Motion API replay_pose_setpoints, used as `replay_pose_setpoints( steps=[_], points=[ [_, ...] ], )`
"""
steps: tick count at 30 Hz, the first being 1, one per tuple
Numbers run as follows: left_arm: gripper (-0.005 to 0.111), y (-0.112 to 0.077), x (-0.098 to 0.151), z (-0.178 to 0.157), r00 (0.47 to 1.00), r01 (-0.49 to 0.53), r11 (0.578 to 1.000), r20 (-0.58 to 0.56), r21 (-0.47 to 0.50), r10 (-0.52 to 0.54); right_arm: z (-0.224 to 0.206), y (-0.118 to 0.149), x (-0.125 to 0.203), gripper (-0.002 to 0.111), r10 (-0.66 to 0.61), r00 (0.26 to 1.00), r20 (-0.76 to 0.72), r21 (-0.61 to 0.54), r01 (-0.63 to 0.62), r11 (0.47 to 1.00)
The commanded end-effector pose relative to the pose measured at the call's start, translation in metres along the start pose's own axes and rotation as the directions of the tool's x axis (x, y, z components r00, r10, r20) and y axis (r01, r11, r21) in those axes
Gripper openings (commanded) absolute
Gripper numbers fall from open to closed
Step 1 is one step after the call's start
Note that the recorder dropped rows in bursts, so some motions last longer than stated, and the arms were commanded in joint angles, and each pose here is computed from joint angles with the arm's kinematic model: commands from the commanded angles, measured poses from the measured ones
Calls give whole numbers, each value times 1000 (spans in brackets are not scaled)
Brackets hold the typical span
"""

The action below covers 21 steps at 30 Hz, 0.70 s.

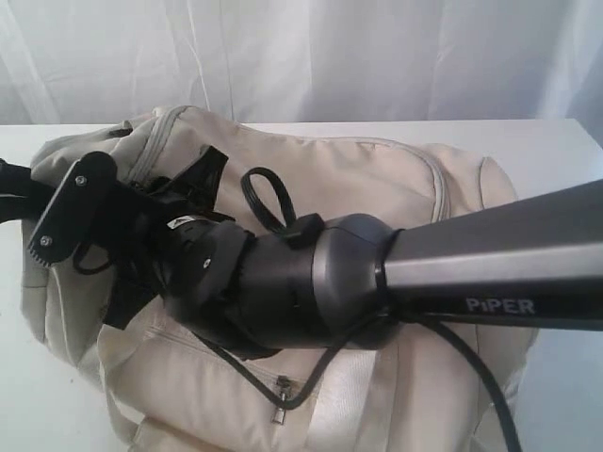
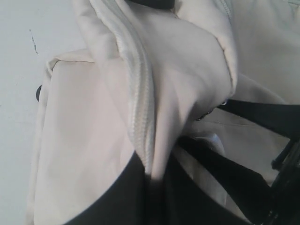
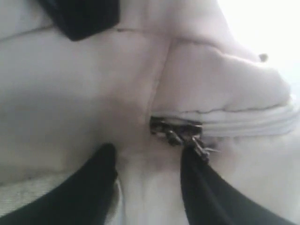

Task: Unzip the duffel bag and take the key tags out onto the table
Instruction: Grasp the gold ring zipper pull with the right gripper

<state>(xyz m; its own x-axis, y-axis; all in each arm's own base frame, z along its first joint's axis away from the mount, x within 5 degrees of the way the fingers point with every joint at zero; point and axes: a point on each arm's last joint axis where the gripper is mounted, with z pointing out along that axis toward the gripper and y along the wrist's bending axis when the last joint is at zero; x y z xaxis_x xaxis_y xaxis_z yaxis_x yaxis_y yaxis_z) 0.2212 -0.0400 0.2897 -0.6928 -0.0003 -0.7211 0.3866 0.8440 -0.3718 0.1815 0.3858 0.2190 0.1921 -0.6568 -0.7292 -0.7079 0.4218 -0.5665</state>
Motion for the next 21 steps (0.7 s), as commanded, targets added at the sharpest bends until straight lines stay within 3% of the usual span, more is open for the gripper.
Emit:
replay_pose_setpoints(
  steps=[1, 5, 10, 21],
  points=[
    [0, -6, -5, -6, 998, 41, 998, 56, 38, -43, -1, -10, 1, 53, 65, 997, -27, 75, -63, 995],
    [0, -6, -5, -6, 998, 41, 998, 56, 38, -43, -1, -10, 1, 54, 67, 997, -28, 70, -65, 995],
    [0, -6, -5, -6, 998, 41, 998, 56, 38, -43, -17, -28, -5, 54, 123, 990, -66, 161, -111, 981],
    [0, -7, -5, -6, 998, 40, 998, 54, 39, -42, -40, -35, -25, 39, 141, 990, -8, 15, -141, 990]
  ],
)
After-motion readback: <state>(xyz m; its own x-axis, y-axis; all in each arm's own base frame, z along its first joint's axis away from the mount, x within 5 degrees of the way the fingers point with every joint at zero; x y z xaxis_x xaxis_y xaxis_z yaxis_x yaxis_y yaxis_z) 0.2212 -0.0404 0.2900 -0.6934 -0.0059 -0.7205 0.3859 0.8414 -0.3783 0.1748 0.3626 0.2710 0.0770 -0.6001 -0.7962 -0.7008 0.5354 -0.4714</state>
